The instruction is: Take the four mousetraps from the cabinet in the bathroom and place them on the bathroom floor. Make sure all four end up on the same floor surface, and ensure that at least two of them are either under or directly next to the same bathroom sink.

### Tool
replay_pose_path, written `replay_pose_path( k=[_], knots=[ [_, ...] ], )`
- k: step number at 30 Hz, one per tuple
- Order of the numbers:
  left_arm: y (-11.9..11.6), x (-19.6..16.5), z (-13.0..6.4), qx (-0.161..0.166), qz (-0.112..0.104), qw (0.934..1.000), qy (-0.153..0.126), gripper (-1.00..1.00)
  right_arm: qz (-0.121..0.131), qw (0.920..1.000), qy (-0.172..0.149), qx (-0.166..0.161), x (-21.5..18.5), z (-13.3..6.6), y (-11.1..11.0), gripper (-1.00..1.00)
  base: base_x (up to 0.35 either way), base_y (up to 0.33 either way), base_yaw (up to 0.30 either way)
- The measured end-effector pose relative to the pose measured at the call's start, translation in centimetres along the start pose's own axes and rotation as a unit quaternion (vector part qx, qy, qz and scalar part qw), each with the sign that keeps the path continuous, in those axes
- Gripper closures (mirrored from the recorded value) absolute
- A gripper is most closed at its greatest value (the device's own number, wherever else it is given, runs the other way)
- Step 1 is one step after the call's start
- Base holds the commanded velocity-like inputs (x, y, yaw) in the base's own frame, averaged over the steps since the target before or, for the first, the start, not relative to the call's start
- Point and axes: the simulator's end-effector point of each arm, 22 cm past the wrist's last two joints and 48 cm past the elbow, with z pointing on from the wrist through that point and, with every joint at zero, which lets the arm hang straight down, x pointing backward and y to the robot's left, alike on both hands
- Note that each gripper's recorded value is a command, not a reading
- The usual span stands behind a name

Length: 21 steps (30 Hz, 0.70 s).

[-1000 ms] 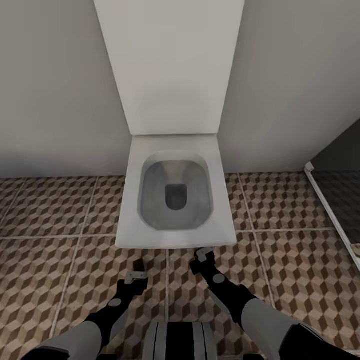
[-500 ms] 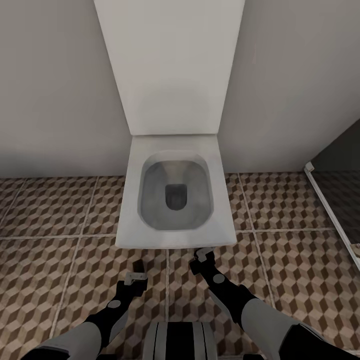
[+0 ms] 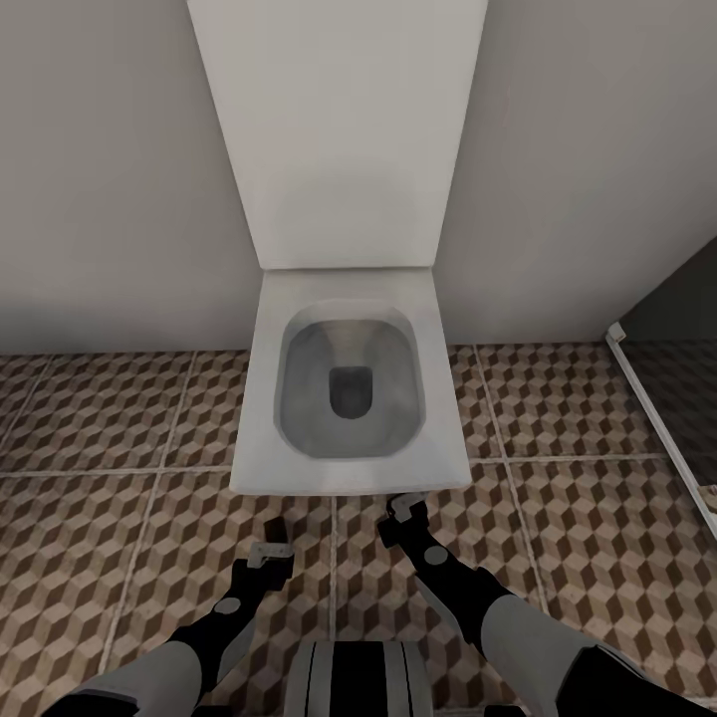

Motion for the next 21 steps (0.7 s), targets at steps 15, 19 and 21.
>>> replay_pose_path(
  k=[15,19,21],
  knots=[
    [-0.09,-0.01,0.0,0.001,0.0,1.0,0.0,1.0,0.0,1.0,0.0,0.0,0.0,0.0,0.0,1.0,0.0,0.0,0.0],
    [-0.09,-0.01,0.0,0.001,0.0,1.0,0.0,1.0,0.0,1.0,0.0,0.0,0.0,0.0,0.0,1.0,0.0,0.0,0.0],
    [-0.1,-0.01,0.0,0.001,0.0,1.0,0.0,1.0,0.0,1.0,0.0,0.0,0.0,0.0,0.0,-1.0,0.0,0.0,0.0]
  ],
)
